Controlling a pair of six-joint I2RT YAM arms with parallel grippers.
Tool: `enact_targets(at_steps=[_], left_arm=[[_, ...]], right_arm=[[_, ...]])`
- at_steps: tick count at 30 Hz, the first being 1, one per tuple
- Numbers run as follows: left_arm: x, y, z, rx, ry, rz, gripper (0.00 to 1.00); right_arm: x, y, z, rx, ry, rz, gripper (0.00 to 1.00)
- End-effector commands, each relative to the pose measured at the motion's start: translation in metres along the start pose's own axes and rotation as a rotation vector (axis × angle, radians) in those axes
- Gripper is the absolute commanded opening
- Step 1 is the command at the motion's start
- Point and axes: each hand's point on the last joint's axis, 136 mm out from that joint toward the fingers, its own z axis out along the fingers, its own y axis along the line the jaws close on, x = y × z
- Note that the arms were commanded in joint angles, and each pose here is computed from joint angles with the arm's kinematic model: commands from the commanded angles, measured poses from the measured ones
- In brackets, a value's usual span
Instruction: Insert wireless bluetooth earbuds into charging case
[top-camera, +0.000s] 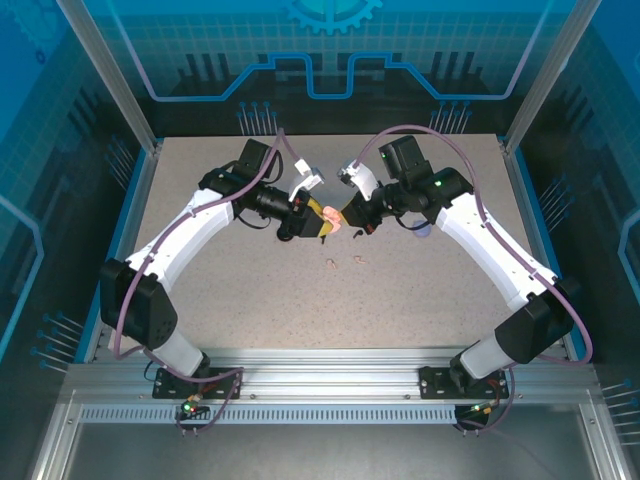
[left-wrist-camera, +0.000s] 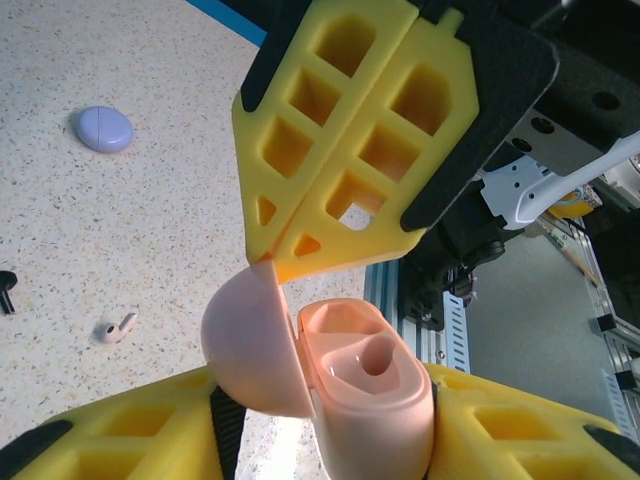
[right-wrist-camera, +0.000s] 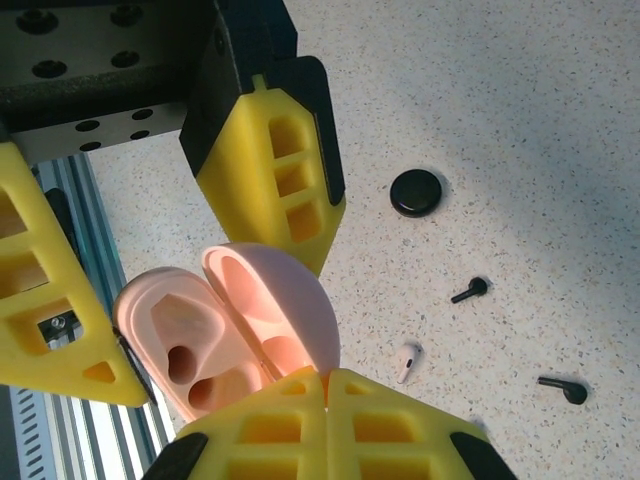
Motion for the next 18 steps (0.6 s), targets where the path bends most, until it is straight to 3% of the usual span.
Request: enact_targets(at_steps=[1, 6, 18], left_arm=[[-0.0027, -0.0046, -0.0008, 0.04, -0.009, 0.002, 0.42], [-0.0032, -0.0039, 0.001, 0.044, -0.013, -0.001, 0.4], [-0.0017, -0.0023, 0.0083, 0.053, -0.023, -0.008, 0.11]], right_arm=[[-0.005, 0.0023, -0.0017, 0.007, 0.0, -0.021, 0.0], [-0.0052, 0.0024, -0.002, 0.007, -0.003, -0.021, 0.0], [-0.0118, 0.0, -0.0052, 0.026, -0.032, -0.012, 0.0]])
